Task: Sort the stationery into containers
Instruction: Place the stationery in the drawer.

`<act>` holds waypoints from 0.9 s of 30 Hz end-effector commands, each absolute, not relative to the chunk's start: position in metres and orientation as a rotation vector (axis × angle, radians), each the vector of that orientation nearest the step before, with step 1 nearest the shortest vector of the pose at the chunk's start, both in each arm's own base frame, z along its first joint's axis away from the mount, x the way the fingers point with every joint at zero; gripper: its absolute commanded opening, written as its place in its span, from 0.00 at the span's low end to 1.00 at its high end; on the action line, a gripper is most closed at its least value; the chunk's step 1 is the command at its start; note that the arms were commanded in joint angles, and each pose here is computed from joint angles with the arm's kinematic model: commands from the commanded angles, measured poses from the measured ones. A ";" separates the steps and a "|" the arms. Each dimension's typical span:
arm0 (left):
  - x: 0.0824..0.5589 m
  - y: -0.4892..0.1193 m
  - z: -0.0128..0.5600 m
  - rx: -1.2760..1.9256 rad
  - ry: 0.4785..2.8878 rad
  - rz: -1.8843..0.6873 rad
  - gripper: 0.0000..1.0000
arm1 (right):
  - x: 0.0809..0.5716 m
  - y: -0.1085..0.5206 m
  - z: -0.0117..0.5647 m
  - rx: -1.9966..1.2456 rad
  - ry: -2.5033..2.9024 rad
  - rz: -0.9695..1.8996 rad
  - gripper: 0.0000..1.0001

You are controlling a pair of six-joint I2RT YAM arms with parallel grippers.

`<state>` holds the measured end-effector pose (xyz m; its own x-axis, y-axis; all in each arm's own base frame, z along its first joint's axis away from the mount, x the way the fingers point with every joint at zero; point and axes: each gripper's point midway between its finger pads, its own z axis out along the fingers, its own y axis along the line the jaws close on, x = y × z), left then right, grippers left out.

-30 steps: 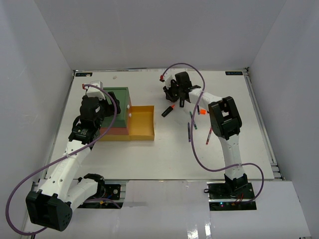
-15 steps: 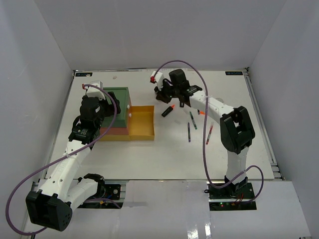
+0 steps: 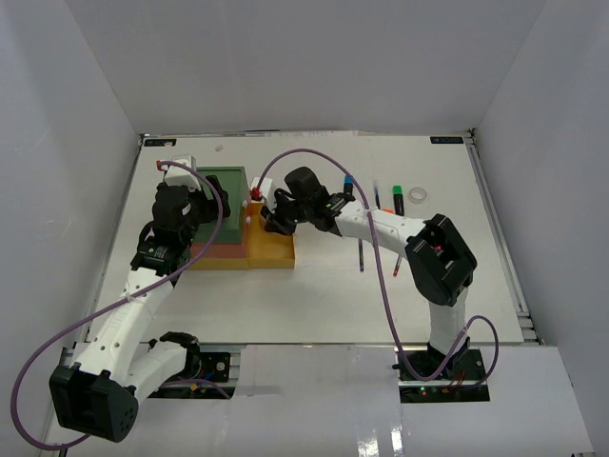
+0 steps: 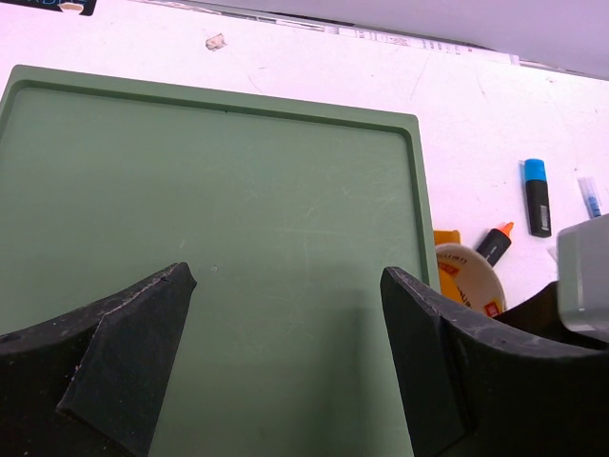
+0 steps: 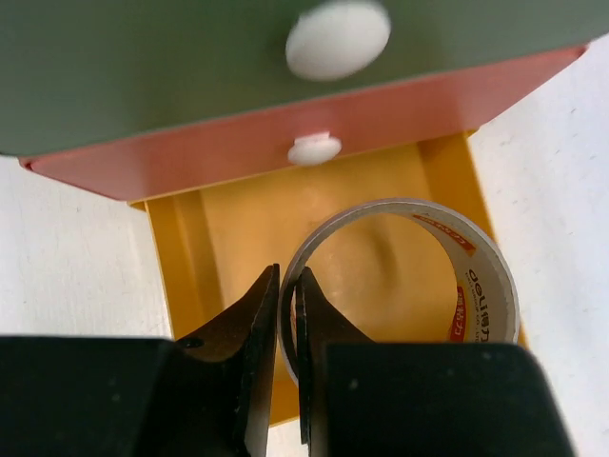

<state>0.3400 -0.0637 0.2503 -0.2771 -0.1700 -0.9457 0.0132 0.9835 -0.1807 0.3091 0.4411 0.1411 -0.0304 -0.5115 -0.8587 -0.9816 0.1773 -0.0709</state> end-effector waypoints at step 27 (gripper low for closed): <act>0.331 -0.065 0.234 -0.121 1.914 -0.192 0.91 | 0.299 0.422 0.145 -1.288 1.763 0.627 0.52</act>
<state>0.3398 -0.0643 0.2506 -0.2768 -0.1773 -0.9444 0.0127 0.9821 -0.1881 0.2822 0.4374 0.1067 -0.1327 -0.5416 -0.8301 -0.9682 0.2499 -0.0083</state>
